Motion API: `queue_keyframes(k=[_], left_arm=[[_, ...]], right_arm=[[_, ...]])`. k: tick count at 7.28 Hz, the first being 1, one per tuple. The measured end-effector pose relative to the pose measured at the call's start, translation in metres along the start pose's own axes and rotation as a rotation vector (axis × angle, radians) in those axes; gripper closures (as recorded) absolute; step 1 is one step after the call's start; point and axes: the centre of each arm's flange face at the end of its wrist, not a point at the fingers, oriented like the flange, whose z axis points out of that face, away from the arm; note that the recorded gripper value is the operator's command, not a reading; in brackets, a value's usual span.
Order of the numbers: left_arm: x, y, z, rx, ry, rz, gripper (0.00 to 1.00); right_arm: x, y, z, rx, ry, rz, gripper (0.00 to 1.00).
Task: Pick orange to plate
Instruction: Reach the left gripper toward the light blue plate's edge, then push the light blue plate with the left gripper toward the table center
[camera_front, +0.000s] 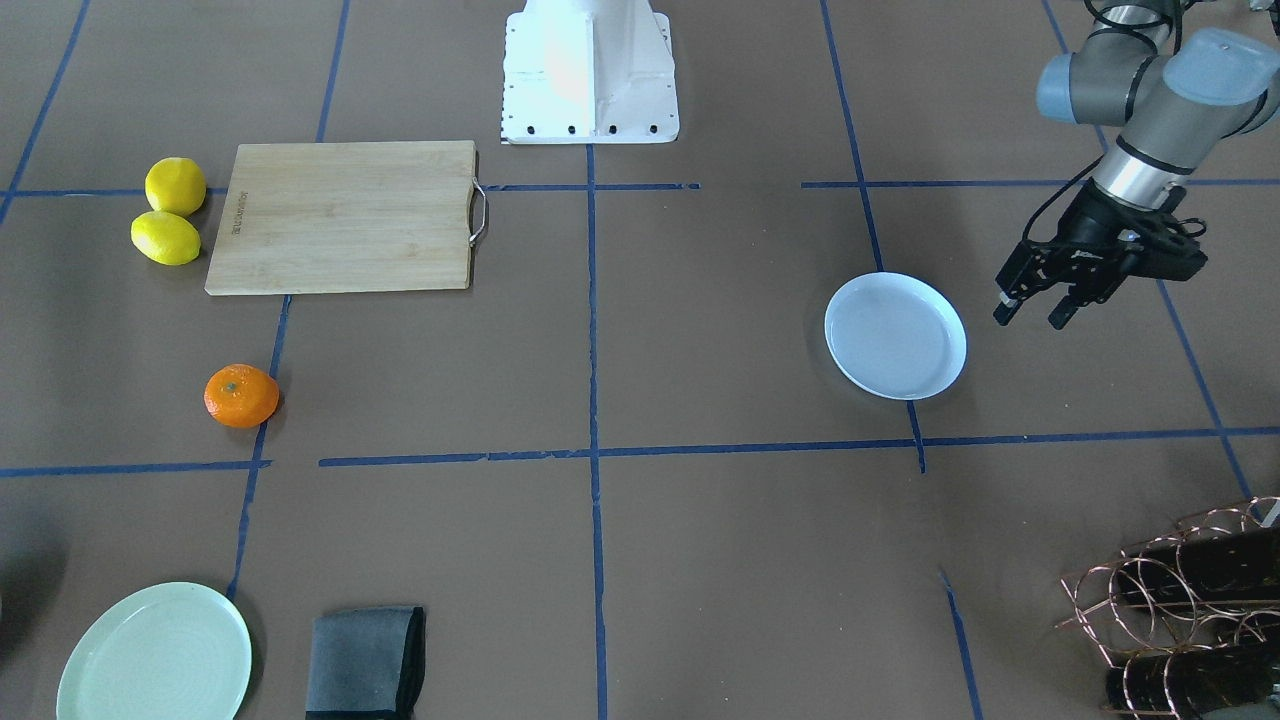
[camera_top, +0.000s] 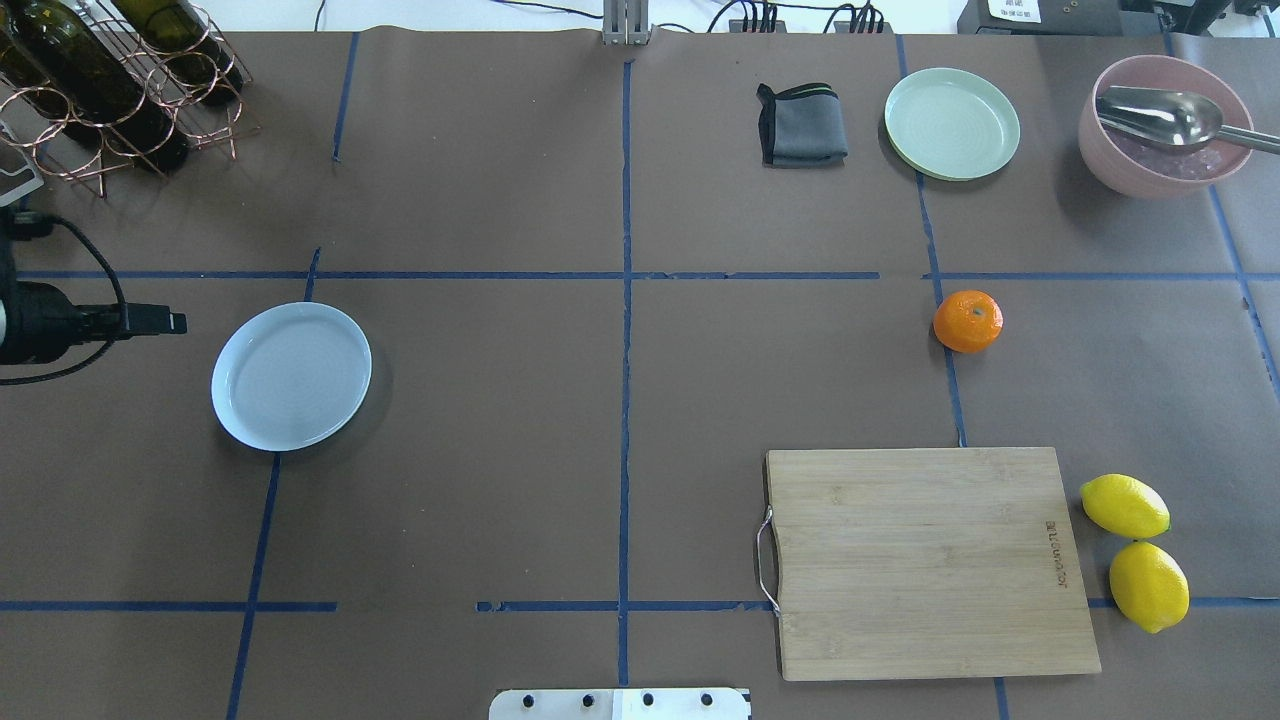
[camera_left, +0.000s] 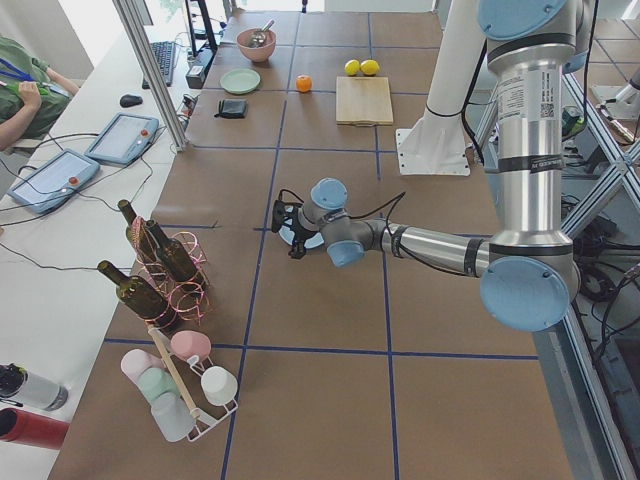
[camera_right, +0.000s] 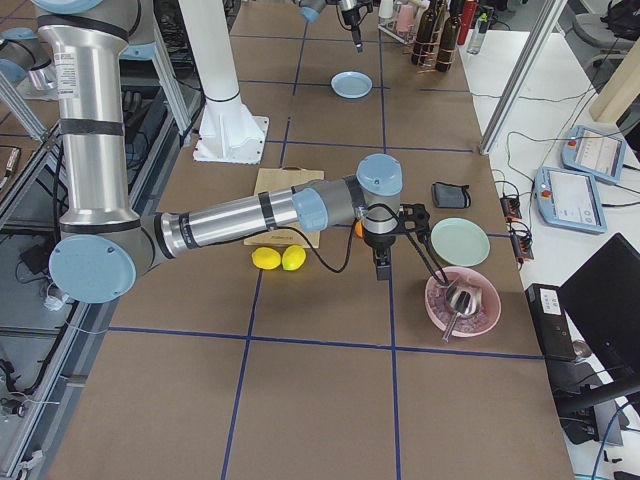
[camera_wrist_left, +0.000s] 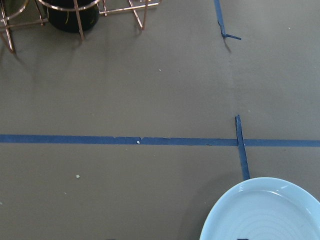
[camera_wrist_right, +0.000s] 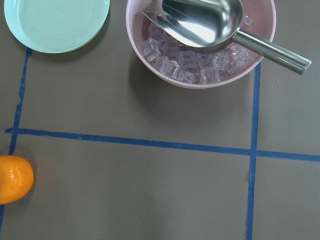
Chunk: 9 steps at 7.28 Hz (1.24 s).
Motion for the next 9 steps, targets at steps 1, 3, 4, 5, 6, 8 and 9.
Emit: queue_keyframes(k=[1,3,4,5,6,8,9], left_arm=[[0.005,0.01,0.014,0.003,-0.015,-0.012,0.21],[0.014,0.017,0.037,0.003,-0.03,-0.009,0.22],[0.017,0.02,0.048,-0.003,-0.035,-0.005,0.25],[0.02,0.023,0.055,-0.012,-0.039,-0.001,0.29],[0.021,0.027,0.06,-0.017,-0.042,0.003,0.58],[0.022,0.031,0.065,-0.019,-0.051,0.009,1.0],[0.023,0.032,0.066,-0.019,-0.053,0.012,1.0]], right_arm=[[0.0,0.0,0.0,-0.001,0.0,0.001,0.0],[0.001,0.001,0.001,-0.002,0.001,0.002,0.0],[0.002,0.001,0.002,-0.004,0.001,0.004,0.0],[0.002,0.002,0.002,-0.005,0.001,0.005,0.0],[0.003,0.002,0.003,-0.006,0.002,0.005,0.0],[0.003,0.002,0.003,-0.007,0.002,0.006,0.0],[0.003,0.002,0.003,-0.007,0.002,0.006,0.0]])
